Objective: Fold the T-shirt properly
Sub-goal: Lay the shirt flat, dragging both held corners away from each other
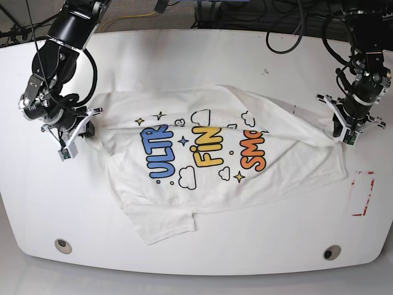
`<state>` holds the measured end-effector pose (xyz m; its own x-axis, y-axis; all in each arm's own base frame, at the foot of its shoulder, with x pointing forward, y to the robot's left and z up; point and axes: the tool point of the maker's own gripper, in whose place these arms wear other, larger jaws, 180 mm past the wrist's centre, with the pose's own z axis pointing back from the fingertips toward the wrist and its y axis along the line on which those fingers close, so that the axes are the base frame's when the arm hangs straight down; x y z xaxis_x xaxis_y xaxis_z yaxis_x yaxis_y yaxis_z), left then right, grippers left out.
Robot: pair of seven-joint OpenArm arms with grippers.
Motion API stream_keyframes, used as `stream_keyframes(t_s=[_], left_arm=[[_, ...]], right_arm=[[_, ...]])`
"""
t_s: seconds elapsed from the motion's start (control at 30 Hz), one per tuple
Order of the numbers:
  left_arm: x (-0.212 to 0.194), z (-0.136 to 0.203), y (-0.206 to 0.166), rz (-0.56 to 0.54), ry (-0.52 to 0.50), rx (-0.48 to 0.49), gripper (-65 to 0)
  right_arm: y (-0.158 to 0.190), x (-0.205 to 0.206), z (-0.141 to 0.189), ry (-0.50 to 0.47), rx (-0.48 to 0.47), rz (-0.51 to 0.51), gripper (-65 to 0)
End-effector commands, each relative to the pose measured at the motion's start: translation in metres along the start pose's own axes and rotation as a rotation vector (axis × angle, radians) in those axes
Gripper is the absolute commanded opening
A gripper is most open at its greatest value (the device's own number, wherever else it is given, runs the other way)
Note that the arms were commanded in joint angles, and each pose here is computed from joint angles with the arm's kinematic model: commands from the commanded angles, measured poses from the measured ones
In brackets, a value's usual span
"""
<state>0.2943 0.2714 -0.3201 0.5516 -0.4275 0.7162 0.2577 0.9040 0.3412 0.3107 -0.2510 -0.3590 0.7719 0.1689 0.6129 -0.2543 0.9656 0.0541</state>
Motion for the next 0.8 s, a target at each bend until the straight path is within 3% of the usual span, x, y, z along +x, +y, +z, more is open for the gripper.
stream_keyframes(t_s=[0.0, 0.2, 0.33, 0.43, 0.5, 0.77], left_arm=[[0.011, 0.004, 0.009, -0.015, -0.041, 0.02, -65.0], [-0.007, 0.009, 0.007, -0.039, 0.008, 0.007, -65.0], [-0.011, 0.014, 0.018, -0.028, 0.014, 0.037, -65.0], [-0.013, 0.018, 0.029, -0.017, 0.017, 0.067, -65.0], [-0.013, 0.019, 0.034, -0.013, 0.015, 0.079, -65.0], [-0.01, 0.021, 0.039, -0.006, 0.007, 0.094, -65.0]], right_arm=[[-0.008, 0.011, 0.0, -0.038, 0.001, -0.018, -63.9], [-0.014, 0.029, -0.006, -0.063, 0.016, -0.041, -47.4], [-0.01, 0.036, -0.001, -0.089, 0.025, -0.043, -27.6], [-0.013, 0.025, 0.017, -0.131, 0.049, -0.111, -16.2], [-0.015, 0.013, 0.03, -0.163, 0.073, -0.172, -12.7], [-0.009, -0.05, 0.051, -0.137, 0.124, -0.305, -12.7]])
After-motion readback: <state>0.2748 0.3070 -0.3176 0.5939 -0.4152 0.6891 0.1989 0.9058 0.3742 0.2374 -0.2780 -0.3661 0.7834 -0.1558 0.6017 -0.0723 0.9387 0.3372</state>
